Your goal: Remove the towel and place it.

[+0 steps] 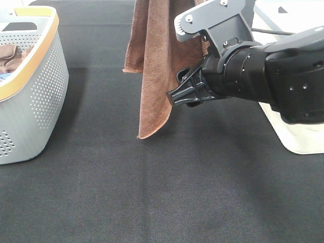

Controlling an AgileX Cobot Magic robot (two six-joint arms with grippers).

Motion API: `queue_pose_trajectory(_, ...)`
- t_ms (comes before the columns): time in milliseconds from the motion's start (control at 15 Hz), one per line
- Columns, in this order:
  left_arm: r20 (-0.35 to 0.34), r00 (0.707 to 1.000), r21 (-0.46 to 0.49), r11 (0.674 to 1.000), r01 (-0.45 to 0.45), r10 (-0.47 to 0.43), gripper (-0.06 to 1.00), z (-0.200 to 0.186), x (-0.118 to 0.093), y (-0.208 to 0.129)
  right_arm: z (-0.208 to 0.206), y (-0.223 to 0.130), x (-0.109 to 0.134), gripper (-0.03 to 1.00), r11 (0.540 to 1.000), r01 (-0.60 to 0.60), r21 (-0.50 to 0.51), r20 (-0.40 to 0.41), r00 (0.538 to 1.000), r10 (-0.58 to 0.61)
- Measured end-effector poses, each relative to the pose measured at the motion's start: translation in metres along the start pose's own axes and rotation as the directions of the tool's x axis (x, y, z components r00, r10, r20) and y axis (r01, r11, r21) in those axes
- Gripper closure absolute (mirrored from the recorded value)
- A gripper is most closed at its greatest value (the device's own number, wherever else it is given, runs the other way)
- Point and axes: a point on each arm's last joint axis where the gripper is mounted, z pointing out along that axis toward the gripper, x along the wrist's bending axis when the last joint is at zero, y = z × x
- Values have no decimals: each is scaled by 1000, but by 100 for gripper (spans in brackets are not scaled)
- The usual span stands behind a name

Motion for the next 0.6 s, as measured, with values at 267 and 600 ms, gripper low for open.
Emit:
queue_pose_trajectory(267, 11, 1000, 18, 1000, 20, -20, 94, -6, -2, 2, 0, 1, 0, 49, 1000, 24, -16, 3, 1000, -24)
queue_pose_trajectory(600, 28, 999, 39, 998, 43, -45, 94, -16, -5, 5, 0, 3, 0, 78, 998, 47, -32, 5, 999, -47)
